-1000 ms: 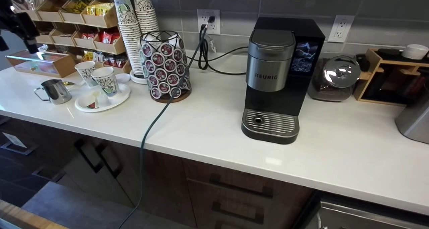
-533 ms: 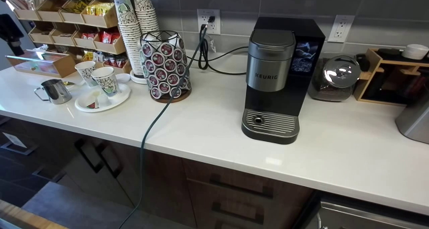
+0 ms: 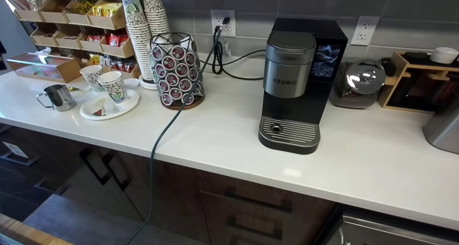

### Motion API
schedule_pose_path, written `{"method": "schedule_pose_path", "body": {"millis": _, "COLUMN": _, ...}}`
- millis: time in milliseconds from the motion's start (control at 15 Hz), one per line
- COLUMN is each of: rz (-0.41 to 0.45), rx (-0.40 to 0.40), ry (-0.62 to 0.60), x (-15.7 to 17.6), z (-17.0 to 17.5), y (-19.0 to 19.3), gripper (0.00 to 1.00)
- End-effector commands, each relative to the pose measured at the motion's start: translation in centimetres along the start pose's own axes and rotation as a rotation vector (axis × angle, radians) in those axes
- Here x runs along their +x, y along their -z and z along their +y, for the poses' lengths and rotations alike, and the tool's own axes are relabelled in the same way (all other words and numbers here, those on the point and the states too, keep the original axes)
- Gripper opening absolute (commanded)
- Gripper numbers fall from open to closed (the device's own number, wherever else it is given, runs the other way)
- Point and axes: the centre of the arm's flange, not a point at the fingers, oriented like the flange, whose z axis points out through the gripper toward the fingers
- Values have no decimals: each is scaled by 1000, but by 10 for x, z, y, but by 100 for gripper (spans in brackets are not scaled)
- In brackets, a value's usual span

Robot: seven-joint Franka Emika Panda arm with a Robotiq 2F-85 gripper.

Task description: Move the silver cup to the right

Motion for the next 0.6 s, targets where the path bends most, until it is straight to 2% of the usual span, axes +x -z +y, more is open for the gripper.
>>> {"method": "schedule_pose_path", "body": {"millis": 0, "rz": -56, "rx": 95, "ry": -168, "x": 16, "z": -54, "y": -27, "gripper": 100}}
{"method": "schedule_pose_path", "body": {"millis": 200, "rz": -39, "rx": 165, "ry": -313, "x": 41, "z": -72, "y": -48, "gripper": 100}}
{"method": "schedule_pose_path", "body": {"millis": 467, "rz": 112, "rx": 249, "ry": -501, "x": 95, "z": -82, "y": -89, "gripper": 100}}
{"method": "schedule_pose_path", "body": {"millis": 533, "rz": 143, "rx": 246, "ry": -538, "x": 106, "z": -79, "y": -97, "gripper": 100}}
